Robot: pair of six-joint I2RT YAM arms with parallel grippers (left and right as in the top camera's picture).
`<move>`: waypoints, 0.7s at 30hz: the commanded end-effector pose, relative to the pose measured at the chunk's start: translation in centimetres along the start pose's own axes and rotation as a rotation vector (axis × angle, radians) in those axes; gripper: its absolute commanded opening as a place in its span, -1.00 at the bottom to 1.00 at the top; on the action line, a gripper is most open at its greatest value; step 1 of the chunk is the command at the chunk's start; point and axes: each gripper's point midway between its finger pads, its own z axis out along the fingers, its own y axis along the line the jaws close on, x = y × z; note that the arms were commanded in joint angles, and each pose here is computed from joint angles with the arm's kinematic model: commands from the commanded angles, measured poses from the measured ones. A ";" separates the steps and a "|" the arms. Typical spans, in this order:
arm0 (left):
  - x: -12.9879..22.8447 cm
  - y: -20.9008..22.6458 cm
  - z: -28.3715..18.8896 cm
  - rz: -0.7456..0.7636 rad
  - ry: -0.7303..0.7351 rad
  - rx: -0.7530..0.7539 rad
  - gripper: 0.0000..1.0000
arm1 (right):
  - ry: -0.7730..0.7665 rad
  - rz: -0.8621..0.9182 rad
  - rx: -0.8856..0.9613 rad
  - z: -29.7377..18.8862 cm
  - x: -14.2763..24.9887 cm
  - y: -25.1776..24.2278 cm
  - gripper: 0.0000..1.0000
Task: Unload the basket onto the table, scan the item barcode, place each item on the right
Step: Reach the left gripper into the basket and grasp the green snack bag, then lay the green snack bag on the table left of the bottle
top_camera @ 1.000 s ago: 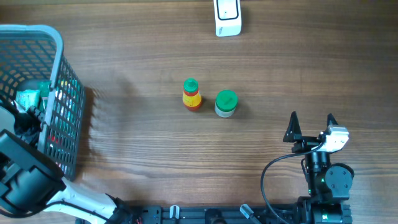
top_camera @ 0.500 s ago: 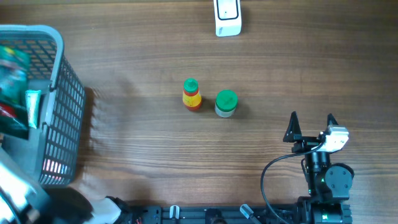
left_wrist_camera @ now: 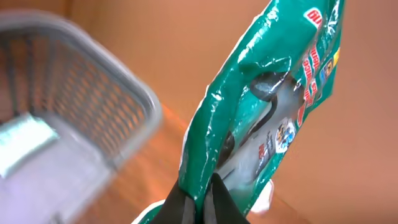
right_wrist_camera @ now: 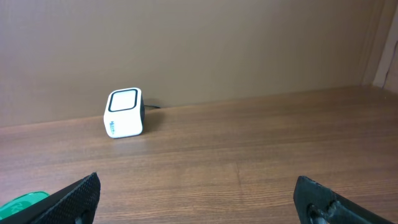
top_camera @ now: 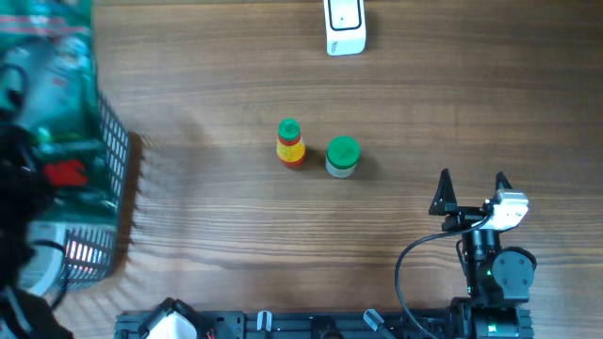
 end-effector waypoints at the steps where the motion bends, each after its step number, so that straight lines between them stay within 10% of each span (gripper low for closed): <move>1: 3.3 -1.0 0.1 -0.084 0.145 0.056 -0.92 | -0.004 -0.006 0.016 0.0 -0.1 -0.3 0.99; 21: 19.2 3.0 10.2 -0.277 0.596 -0.074 -0.92 | -0.004 -0.006 0.016 0.0 -0.1 -0.3 0.99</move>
